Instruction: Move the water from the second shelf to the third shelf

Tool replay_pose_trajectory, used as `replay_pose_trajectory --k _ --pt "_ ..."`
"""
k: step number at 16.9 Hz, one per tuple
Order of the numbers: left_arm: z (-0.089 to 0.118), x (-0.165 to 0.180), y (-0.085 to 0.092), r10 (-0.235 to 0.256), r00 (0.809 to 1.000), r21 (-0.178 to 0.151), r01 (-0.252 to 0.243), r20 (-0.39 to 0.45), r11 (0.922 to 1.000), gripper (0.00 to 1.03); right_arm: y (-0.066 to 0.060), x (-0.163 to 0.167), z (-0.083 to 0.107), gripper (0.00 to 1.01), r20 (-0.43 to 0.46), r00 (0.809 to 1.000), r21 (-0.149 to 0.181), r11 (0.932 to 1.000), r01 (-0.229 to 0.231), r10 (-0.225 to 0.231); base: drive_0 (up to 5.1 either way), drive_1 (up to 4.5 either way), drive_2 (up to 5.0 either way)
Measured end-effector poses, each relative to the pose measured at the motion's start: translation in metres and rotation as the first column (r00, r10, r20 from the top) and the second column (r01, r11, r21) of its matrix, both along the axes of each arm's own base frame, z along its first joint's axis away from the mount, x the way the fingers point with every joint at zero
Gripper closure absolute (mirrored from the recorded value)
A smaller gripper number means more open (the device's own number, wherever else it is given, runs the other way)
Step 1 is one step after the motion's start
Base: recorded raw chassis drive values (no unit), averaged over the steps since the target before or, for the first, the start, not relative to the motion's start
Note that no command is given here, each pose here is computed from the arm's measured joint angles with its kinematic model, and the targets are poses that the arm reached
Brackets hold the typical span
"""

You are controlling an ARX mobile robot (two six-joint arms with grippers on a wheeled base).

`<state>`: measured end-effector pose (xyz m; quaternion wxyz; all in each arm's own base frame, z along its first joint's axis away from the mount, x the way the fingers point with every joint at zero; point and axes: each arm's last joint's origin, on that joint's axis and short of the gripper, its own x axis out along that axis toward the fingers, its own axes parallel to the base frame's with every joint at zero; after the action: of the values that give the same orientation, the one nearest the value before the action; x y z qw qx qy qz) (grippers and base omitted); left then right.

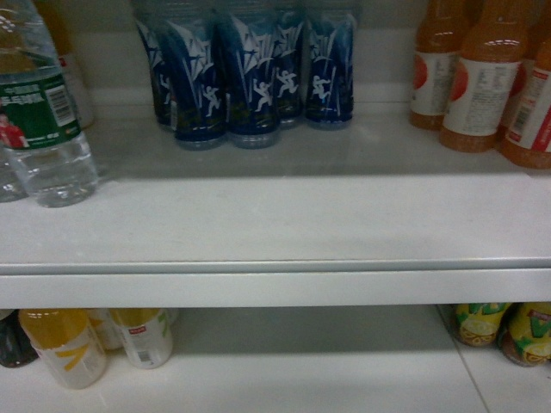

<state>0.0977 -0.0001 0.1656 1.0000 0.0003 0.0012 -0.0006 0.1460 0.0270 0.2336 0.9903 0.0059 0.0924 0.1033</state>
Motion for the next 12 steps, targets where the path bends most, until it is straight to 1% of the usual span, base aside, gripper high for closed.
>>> replay_pose_trajectory --k 12 --pt "-0.0002 0.0 0.0 0.0 1.0 0.0 0.0 -0.002 1.0 0.05 0.0001 -0.0001 -0.0002 0.61 -0.002 1.0 -0.001 1.0 -0.002 0.002 -5.0 2.47 2.5"
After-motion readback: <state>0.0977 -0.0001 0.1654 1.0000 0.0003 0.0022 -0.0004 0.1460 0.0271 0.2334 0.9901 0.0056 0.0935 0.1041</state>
